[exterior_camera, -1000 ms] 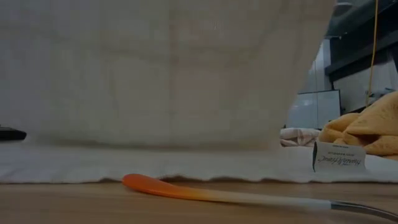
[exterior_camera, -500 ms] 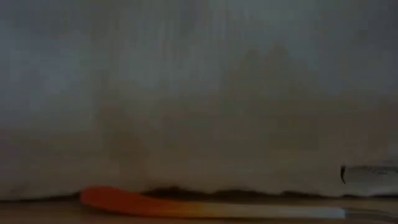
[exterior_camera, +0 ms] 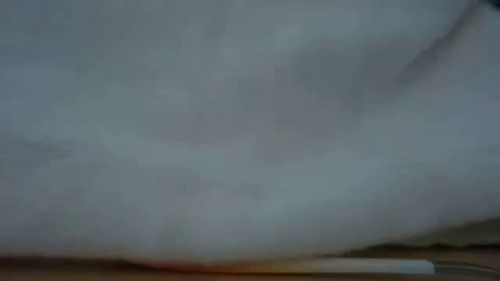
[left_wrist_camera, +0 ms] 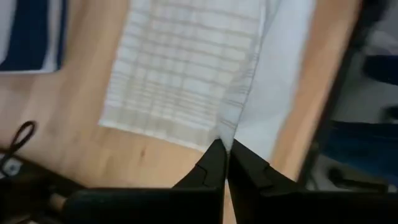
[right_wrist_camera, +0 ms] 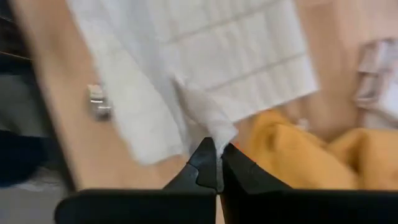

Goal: Fold towel
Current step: Fold the left white patterned towel

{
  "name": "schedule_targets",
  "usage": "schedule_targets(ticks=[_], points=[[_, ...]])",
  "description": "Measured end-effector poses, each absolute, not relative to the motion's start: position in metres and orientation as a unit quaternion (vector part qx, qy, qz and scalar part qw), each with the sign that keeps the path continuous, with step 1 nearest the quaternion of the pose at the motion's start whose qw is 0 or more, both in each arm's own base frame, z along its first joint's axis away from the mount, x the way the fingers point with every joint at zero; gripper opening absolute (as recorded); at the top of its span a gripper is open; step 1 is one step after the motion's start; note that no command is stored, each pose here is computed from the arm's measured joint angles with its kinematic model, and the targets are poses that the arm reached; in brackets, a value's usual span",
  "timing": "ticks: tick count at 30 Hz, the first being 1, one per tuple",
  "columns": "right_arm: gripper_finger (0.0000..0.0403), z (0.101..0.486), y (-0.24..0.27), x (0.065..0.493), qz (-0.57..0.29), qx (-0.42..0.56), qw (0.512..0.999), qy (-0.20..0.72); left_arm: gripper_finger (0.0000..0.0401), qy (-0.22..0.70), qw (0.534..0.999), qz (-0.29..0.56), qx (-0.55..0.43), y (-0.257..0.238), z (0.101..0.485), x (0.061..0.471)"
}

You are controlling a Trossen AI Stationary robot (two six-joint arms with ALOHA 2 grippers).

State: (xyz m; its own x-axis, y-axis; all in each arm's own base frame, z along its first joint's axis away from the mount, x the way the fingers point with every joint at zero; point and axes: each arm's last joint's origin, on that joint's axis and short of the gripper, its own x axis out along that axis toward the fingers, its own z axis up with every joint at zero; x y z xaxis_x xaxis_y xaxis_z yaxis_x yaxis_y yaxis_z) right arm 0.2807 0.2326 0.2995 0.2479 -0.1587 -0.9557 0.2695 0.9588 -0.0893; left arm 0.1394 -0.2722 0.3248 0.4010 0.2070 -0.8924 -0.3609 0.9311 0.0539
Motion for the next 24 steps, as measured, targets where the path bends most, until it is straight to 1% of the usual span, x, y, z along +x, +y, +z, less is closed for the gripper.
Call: schedule_targets(ticks=[9, 15, 24], points=[[0.0001, 0.268, 0.186, 0.305, -0.178, -0.005, 0.756, 0.63, 0.0, 0.52, 0.805, 0.283, -0.038, -0.252, 0.266, 0.14], [0.0001, 0.248, 0.162, 0.315, -0.185, -0.018, 0.743, 0.643, 0.0, 0.519, 0.783, 0.343, -0.007, -0.235, 0.232, 0.135], [0.0001, 0.219, 0.144, 0.324, -0.175, -0.011, 0.742, 0.647, 0.0, 0.52, 0.767, 0.375, 0.019, -0.217, 0.203, 0.133]])
